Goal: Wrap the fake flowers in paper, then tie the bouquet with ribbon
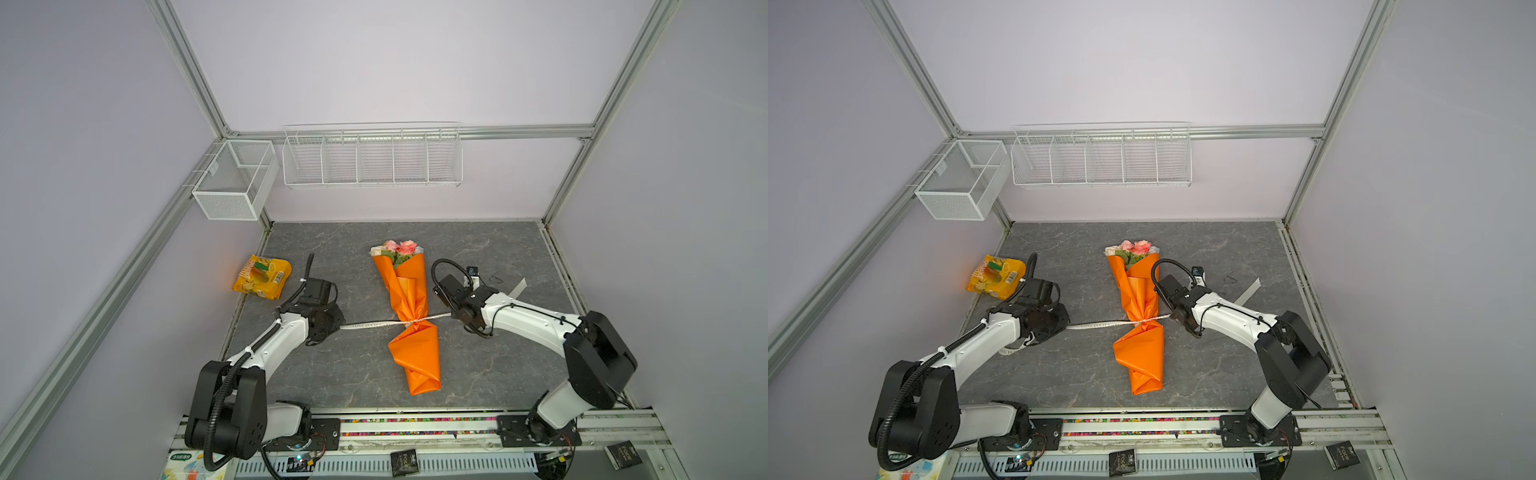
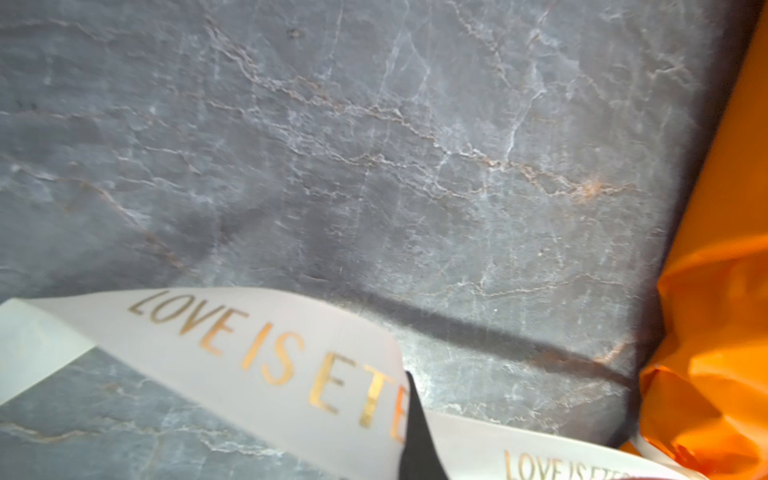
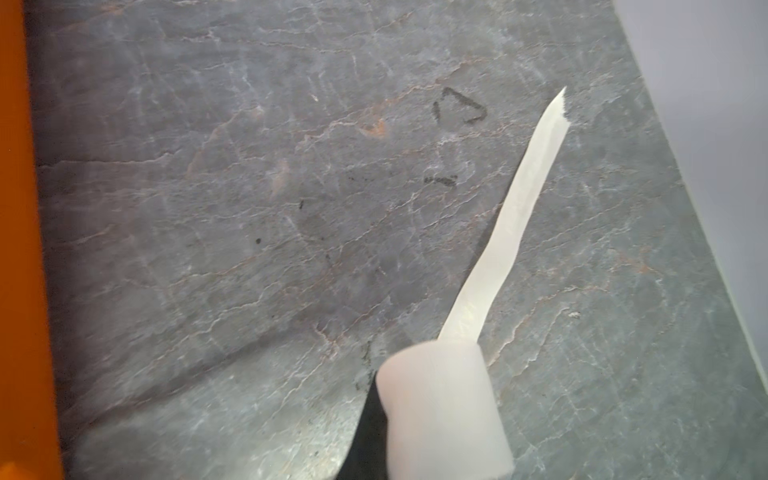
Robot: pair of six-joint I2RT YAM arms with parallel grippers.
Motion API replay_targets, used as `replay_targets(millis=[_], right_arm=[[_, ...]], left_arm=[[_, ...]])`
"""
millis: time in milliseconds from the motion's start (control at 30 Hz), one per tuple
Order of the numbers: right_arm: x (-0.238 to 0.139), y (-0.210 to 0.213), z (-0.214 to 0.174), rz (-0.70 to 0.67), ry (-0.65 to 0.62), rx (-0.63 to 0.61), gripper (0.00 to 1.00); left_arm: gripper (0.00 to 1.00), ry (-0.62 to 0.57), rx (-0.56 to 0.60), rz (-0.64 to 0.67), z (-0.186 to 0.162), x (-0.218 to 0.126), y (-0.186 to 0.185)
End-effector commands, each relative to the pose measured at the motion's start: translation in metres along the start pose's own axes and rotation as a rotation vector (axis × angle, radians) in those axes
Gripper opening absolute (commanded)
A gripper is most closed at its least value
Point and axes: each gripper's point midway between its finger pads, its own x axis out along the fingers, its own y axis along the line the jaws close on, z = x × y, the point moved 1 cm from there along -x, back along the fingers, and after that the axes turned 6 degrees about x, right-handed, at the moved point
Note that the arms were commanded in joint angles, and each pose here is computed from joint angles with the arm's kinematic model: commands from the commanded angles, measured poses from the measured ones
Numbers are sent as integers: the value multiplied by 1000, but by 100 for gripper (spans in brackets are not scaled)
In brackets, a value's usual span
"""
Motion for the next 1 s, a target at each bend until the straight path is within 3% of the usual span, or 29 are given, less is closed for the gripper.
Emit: replay_targets(millis=[0, 100, 167, 333, 433, 700, 967], right_arm=[[-4, 11, -6, 92, 53, 20, 6], [-4, 18, -9, 128, 79, 39, 7], [-3, 22, -11, 141, 97, 35, 9], [-2, 24, -14, 148, 119, 40, 8], [-3, 23, -13, 148, 119, 48, 9], [-10, 26, -4, 185, 123, 48, 18], [-10, 27, -4, 191, 133, 48, 25]], left_arm=[[0, -1, 14, -93, 0, -4, -15], [0, 10, 20, -129, 0, -5, -24], [6, 21, 21, -126, -1, -3, -24], [58, 56, -4, -108, -5, 2, -22], [64, 62, -3, -81, -8, 2, -20], [67, 71, -23, -68, -15, 7, -19], [66, 99, -23, 110, -18, 25, -15]])
